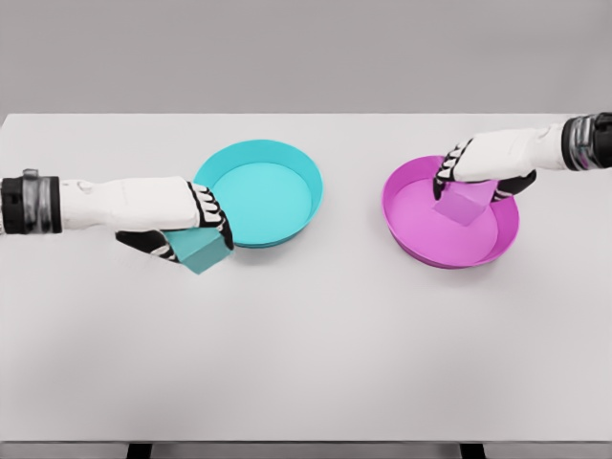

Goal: Place the blocks in the corresponding plates according to their colors

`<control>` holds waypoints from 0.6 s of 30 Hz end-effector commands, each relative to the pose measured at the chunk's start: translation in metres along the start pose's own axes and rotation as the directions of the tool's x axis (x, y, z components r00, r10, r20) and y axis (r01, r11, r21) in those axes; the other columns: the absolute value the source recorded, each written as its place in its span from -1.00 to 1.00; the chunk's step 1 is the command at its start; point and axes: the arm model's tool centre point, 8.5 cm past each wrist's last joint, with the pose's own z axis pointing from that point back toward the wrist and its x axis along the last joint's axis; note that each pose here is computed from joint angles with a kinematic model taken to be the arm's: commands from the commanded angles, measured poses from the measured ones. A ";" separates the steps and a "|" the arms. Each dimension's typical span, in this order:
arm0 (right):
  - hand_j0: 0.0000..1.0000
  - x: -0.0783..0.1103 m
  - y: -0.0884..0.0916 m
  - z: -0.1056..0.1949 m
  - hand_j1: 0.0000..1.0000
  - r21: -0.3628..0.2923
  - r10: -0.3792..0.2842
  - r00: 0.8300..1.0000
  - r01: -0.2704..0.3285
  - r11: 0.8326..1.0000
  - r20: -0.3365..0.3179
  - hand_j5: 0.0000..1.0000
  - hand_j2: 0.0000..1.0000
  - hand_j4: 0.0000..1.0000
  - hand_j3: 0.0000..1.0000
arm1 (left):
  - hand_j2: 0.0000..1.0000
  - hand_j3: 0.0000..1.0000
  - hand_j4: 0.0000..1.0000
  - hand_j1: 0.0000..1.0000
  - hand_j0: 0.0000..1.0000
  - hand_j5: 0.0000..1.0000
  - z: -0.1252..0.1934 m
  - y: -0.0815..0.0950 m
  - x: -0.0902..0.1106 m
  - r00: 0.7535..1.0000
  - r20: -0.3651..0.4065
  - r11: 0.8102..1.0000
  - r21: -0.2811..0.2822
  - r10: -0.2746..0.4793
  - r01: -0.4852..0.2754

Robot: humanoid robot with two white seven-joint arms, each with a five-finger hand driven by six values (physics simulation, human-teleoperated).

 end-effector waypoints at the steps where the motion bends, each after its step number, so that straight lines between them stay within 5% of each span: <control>1: -0.01 0.000 0.005 -0.003 -0.01 0.022 0.003 1.000 -0.003 1.000 -0.004 -0.01 -0.01 -0.01 -0.01 | 0.11 0.11 0.11 0.11 0.11 0.11 -0.005 0.000 -0.011 0.999 -0.012 0.999 0.034 0.035 -0.035; 3: 0.22 0.008 0.000 -0.005 0.22 0.013 0.023 1.000 -0.023 1.000 0.016 0.22 0.22 0.22 0.22 | 0.11 0.11 0.11 0.11 0.11 0.11 -0.010 0.004 -0.021 0.998 -0.025 0.998 0.052 0.049 -0.047; 4: 1.00 0.011 -0.004 -0.005 1.00 0.004 0.033 0.999 -0.033 0.999 0.026 1.00 1.00 1.00 1.00 | 0.11 0.11 0.11 0.11 0.11 0.11 -0.015 0.005 -0.026 0.998 -0.029 0.996 0.061 0.060 -0.058; 13: 1.00 0.004 -0.009 0.010 1.00 -0.016 0.032 0.999 -0.032 0.999 -0.004 1.00 1.00 1.00 1.00 | 0.11 0.11 0.11 0.11 0.11 0.11 -0.047 0.011 -0.057 0.988 -0.043 0.981 0.127 0.150 -0.144; 18: 1.00 -0.013 -0.025 0.048 1.00 -0.117 -0.011 0.998 0.003 0.993 -0.062 1.00 1.00 1.00 1.00 | 0.11 0.11 0.11 0.11 0.11 0.11 -0.072 0.006 -0.073 0.973 -0.042 0.964 0.154 0.226 -0.217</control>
